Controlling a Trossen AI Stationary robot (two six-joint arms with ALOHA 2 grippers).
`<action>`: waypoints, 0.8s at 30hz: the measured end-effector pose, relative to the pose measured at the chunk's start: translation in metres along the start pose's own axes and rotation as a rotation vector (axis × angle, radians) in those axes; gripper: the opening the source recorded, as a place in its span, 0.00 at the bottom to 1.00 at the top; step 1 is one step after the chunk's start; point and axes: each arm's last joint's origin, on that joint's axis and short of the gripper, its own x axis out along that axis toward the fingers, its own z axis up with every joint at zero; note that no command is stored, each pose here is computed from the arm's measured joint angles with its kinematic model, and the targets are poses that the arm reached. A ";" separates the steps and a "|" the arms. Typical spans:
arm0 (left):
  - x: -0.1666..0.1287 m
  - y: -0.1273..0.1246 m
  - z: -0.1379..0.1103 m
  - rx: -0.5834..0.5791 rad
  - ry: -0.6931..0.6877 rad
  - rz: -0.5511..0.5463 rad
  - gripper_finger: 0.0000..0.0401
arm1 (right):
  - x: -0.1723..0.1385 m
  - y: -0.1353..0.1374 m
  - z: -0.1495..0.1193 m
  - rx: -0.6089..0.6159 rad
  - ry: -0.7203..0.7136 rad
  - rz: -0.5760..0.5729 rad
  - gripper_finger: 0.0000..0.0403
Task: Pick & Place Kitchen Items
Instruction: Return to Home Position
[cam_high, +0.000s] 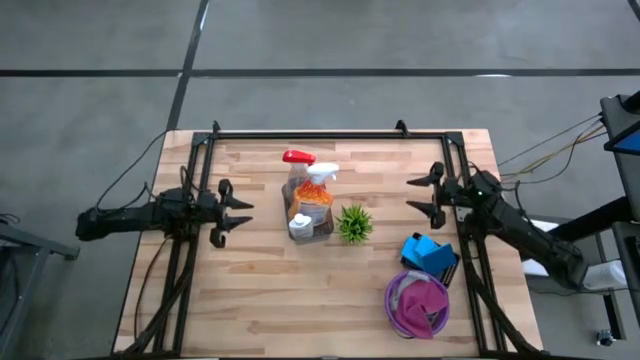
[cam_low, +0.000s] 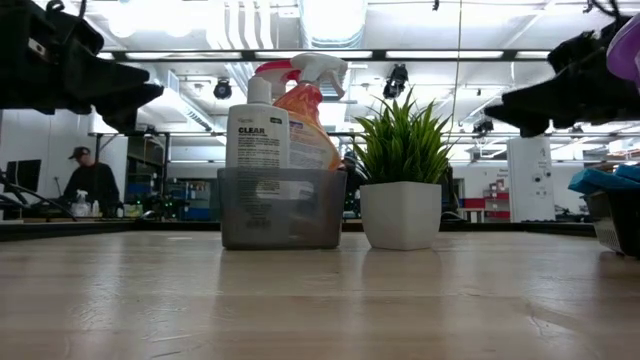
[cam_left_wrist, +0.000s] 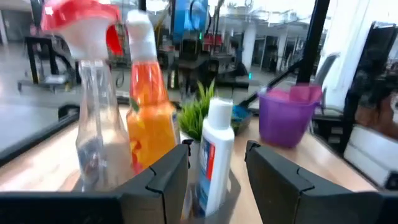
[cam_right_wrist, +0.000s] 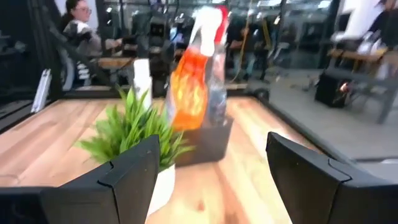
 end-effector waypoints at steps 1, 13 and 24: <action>0.001 0.000 -0.002 -0.004 -0.021 -0.002 0.40 | 0.000 -0.001 -0.001 0.012 0.014 0.011 0.72; 0.004 0.000 -0.006 0.044 0.031 -0.001 0.40 | 0.008 -0.006 -0.014 0.050 0.143 0.044 0.72; 0.007 0.001 -0.010 0.044 0.078 0.009 0.40 | 0.008 -0.005 0.000 -0.006 0.013 0.081 0.72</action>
